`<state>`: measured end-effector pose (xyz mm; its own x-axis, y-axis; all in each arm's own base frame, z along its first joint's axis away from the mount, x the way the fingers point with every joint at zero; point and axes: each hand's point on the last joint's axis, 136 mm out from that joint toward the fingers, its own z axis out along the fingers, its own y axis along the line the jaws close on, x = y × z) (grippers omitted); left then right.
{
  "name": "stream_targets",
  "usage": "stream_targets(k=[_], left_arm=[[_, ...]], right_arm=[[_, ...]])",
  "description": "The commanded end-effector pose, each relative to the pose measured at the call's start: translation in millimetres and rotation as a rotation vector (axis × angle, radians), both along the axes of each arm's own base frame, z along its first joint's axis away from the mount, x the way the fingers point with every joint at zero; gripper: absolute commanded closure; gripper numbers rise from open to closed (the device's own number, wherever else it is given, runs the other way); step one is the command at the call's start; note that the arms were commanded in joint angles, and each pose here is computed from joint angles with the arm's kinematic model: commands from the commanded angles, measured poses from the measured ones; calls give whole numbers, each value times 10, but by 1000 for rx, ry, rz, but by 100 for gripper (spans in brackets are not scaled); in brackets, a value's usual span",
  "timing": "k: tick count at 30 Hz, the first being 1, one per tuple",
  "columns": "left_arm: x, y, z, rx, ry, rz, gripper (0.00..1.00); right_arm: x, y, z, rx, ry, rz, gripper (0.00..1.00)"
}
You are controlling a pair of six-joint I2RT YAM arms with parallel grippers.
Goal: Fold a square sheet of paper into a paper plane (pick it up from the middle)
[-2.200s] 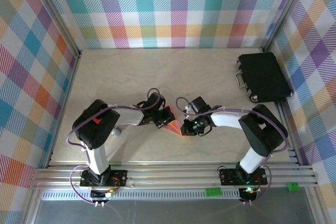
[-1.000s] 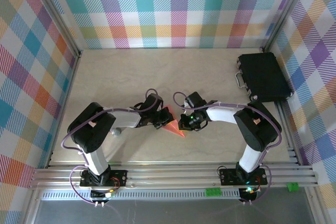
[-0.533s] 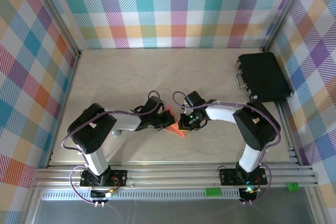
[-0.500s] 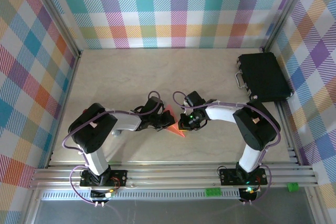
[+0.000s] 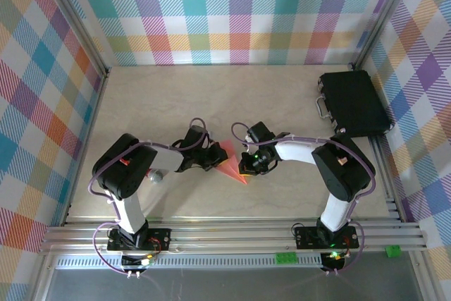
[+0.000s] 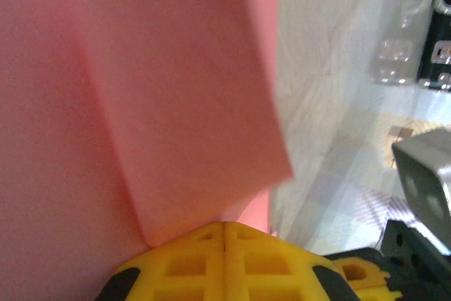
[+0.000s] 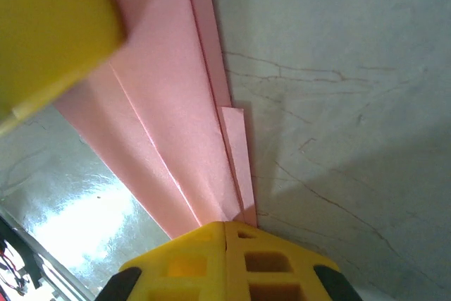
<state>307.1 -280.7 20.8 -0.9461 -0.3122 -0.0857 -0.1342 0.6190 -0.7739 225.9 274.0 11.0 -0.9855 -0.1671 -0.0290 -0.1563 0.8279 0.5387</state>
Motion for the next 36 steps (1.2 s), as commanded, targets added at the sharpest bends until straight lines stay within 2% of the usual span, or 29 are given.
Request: stream_targets(k=[1,11,18,21,25,27,32,36], left_arm=[[181,432,-282,103,37,118,100],[468,956,-332,227,59,186,100],[627,1083,-308,280,63,181,100],[704,1062,-161,278,33,173,100],[783,1069,211,269,-31,186,97],[789,1098,415,275,-65,198,92],[668,1252,723,319,-119,235,70],[505,1221,807,264,-128,228,58]], right_arm=[[-390,-631,-563,-307,137,-3,99],[-366,-622,-545,-302,130,-7,99],[-284,-507,-456,-252,107,-15,98],[-156,-351,-304,-178,66,-25,94],[138,-20,147,-12,-50,-42,84],[272,76,376,49,-120,-52,77],[459,131,685,118,-240,-52,58],[536,101,616,99,-237,-25,56]])
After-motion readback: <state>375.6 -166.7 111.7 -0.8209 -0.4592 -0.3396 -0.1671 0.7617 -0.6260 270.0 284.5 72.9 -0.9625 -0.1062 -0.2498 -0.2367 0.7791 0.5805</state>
